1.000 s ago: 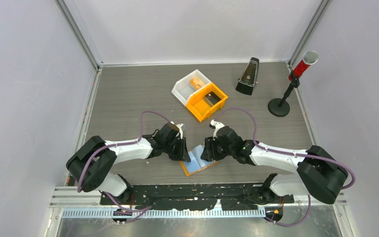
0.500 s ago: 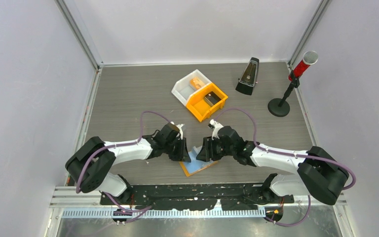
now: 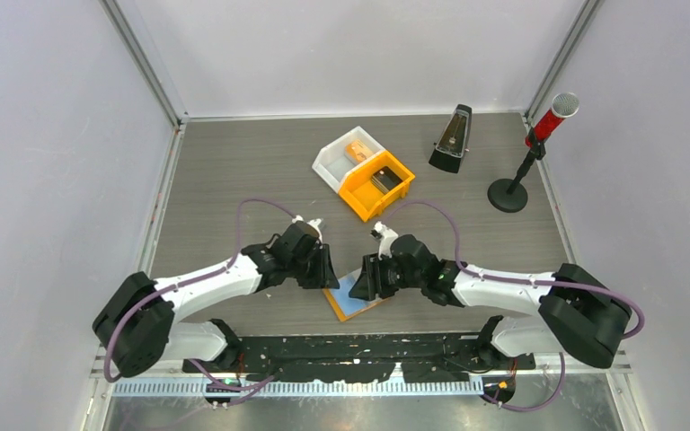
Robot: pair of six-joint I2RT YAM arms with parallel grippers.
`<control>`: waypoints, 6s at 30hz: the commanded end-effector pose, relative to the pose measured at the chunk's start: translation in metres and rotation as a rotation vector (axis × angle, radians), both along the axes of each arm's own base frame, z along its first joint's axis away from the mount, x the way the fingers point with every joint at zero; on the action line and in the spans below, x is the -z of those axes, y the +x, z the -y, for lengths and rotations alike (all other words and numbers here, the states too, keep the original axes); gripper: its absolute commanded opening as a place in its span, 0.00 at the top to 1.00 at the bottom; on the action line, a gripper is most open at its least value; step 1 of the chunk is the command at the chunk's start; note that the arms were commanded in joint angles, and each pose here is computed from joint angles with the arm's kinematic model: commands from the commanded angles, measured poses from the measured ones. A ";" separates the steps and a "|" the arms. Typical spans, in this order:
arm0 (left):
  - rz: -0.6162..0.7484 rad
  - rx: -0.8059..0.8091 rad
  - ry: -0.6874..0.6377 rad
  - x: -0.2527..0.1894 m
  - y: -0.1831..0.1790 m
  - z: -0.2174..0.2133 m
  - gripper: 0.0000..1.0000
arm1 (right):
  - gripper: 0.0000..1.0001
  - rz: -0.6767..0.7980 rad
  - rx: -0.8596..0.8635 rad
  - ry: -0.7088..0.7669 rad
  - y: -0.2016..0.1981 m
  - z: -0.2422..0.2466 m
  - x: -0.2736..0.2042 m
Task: Take the credit cards out of the card holder
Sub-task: Remove the credit card from the card holder.
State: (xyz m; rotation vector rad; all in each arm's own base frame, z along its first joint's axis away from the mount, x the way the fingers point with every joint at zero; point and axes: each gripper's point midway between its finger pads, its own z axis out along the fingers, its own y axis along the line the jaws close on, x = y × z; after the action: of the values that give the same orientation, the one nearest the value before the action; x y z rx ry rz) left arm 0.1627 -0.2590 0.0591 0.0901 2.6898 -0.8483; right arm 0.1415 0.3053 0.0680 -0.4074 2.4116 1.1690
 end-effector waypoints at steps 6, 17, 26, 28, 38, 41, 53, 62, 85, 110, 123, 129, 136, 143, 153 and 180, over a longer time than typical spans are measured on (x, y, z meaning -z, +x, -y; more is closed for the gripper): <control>0.065 -0.049 -0.054 -0.032 0.009 0.002 0.75 | 0.51 0.045 -0.031 0.003 0.000 -0.031 0.000; 0.052 -0.001 -0.163 -0.025 0.011 0.028 0.77 | 0.51 0.060 -0.010 -0.063 0.002 -0.020 0.017; -0.024 -0.010 -0.102 0.018 0.001 0.019 0.79 | 0.51 0.152 0.053 -0.094 0.013 0.002 -0.009; -0.024 -0.011 -0.084 0.023 0.001 0.016 0.79 | 0.51 0.165 0.075 -0.098 0.017 0.008 -0.011; -0.029 -0.013 -0.050 0.031 -0.001 0.011 0.80 | 0.50 0.179 0.154 -0.191 0.037 0.040 0.003; -0.027 -0.013 -0.051 0.031 -0.001 0.011 0.80 | 0.50 0.174 0.165 -0.210 0.040 0.044 0.009; -0.033 -0.011 -0.050 0.032 -0.001 0.011 0.79 | 0.50 0.131 0.157 -0.254 0.037 0.049 0.031; -0.030 -0.009 -0.056 0.030 0.000 0.012 0.79 | 0.50 0.122 0.154 -0.273 0.036 0.051 0.037; -0.029 -0.007 -0.050 0.031 0.001 0.013 0.80 | 0.50 0.099 0.093 -0.205 0.025 0.040 0.029; -0.032 -0.008 -0.027 0.032 -0.001 0.009 0.79 | 0.49 0.169 0.118 -0.237 0.033 0.051 0.007; -0.028 -0.007 -0.016 0.034 -0.002 0.006 0.79 | 0.48 0.126 0.107 -0.260 0.031 0.049 0.032; -0.026 -0.009 -0.017 0.034 -0.002 0.006 0.79 | 0.48 0.108 0.091 -0.210 0.027 0.041 0.029; -0.027 -0.009 -0.018 0.035 -0.001 0.007 0.79 | 0.48 0.111 0.057 -0.119 0.022 0.029 0.012; -0.022 -0.010 -0.022 0.034 -0.001 0.008 0.79 | 0.48 0.101 0.035 -0.067 0.018 0.021 0.002; -0.017 -0.016 -0.016 0.033 -0.001 0.005 0.79 | 0.48 0.123 0.046 -0.063 0.019 0.025 -0.008; 0.019 -0.037 0.021 0.019 0.003 -0.005 0.76 | 0.48 0.120 0.019 0.014 0.014 0.016 -0.025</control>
State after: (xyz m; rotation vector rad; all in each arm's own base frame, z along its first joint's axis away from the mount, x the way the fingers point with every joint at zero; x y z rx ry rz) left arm 0.1605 -0.2586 0.0288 0.0233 2.7104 -0.8478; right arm 0.1501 0.2757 0.0660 -0.4298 2.4022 1.0318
